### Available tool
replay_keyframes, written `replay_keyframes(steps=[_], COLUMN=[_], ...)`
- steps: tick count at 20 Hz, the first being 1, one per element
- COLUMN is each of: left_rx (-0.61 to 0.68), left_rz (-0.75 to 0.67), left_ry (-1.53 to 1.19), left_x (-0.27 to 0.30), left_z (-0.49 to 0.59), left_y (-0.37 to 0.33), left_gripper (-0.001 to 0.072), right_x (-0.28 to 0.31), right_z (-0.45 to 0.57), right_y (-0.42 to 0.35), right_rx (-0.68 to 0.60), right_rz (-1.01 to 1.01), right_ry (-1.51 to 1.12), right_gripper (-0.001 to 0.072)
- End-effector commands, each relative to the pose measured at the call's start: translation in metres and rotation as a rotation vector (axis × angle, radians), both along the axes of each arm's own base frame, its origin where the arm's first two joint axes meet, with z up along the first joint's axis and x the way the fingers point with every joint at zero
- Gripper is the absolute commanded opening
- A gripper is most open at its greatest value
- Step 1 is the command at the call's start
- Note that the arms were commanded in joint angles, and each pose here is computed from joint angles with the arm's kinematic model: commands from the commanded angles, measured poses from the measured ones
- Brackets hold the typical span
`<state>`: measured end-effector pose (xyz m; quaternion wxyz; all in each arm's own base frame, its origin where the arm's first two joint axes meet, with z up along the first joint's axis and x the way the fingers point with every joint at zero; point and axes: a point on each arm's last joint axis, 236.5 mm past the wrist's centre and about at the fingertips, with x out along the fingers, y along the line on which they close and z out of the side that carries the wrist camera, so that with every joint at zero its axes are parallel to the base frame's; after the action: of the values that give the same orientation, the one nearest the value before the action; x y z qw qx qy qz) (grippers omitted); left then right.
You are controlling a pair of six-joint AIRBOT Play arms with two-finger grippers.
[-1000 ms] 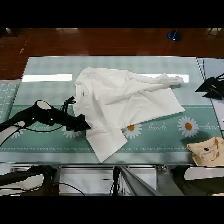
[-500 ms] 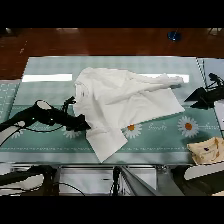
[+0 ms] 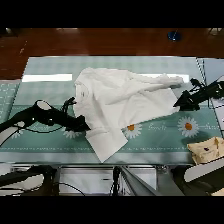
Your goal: Fold the shirts.
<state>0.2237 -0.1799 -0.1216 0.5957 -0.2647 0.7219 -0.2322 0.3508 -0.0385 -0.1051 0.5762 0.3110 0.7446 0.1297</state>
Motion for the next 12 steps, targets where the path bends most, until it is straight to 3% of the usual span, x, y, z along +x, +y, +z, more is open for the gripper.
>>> replay_keyframes(steps=[1, 4, 7, 10, 12], left_rx=[-0.011, -0.033, -0.047, 0.069, 0.166], left_rz=[0.001, -0.038, -0.055, -0.045, 0.053], left_ry=[-0.007, -0.083, -0.313, -0.687, -0.990], left_x=[0.002, 0.016, 0.058, 0.100, 0.110], left_z=[0.005, 0.024, 0.089, 0.215, 0.329], left_y=[-0.002, -0.005, -0.005, 0.030, 0.066], left_gripper=[0.0027, 0.0024, 0.0023, 0.0022, 0.0022], right_x=[0.005, 0.021, 0.064, 0.067, 0.042], right_z=[-0.007, 0.036, 0.139, 0.290, 0.376], right_y=[0.024, 0.037, 0.051, 0.076, 0.096], right_rx=[-0.023, 0.049, 0.166, 0.335, 0.347], right_rz=[0.062, 0.058, -0.075, -0.135, -0.118], right_ry=[0.003, -0.131, -0.455, -0.849, -1.072], right_gripper=[0.0049, 0.0024, 0.0024, 0.0024, 0.0024])
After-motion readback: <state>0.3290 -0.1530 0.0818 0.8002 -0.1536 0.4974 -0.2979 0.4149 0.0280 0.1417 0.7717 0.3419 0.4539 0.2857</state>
